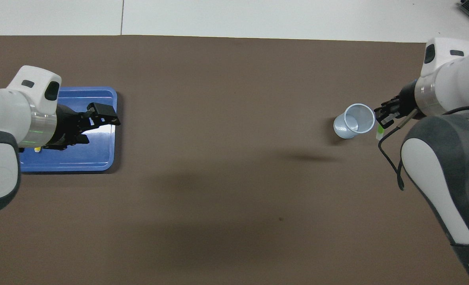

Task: Right arm passes pens to left for tray arrangement
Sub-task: 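Lift the green pen toward the tray while the left gripper reaches out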

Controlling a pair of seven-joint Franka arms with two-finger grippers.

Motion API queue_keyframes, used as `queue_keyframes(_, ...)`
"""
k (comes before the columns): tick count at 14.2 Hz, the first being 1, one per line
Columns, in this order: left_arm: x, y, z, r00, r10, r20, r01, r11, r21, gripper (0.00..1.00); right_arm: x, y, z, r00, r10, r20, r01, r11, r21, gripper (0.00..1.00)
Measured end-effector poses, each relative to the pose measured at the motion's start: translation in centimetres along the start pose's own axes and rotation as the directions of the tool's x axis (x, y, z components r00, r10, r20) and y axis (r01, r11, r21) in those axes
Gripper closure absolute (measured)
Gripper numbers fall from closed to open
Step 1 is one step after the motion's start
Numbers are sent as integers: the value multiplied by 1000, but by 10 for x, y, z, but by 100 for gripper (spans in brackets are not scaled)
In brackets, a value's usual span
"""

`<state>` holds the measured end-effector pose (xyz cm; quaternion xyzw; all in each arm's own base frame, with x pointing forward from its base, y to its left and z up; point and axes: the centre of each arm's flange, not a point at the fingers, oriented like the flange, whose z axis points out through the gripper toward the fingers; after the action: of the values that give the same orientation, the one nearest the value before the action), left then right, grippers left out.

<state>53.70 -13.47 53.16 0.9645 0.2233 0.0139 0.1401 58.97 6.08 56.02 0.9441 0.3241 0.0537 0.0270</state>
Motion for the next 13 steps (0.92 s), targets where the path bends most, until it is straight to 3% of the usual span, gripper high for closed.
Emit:
queue_keyframes(3,-18,19,9,966,-221,135,236,965,-110,7,6,-27,-30,1000,-22,-1,22,1000,4,82)
queue_keyframes(5,-19,18,17,884,-383,270,436,883,-174,6,18,-50,-35,1000,27,-11,-27,1000,17,82)
queue_keyframes(6,-18,16,21,845,-440,305,505,844,-182,6,23,-61,-35,998,62,-18,-62,997,36,82)
queue_keyframes(8,-18,17,23,773,-532,346,608,776,-166,6,30,-75,-36,986,166,-31,-162,982,101,82)
queue_keyframes(13,-14,18,15,494,-715,495,847,523,-90,4,41,-102,-39,915,403,-4,-393,894,215,82)
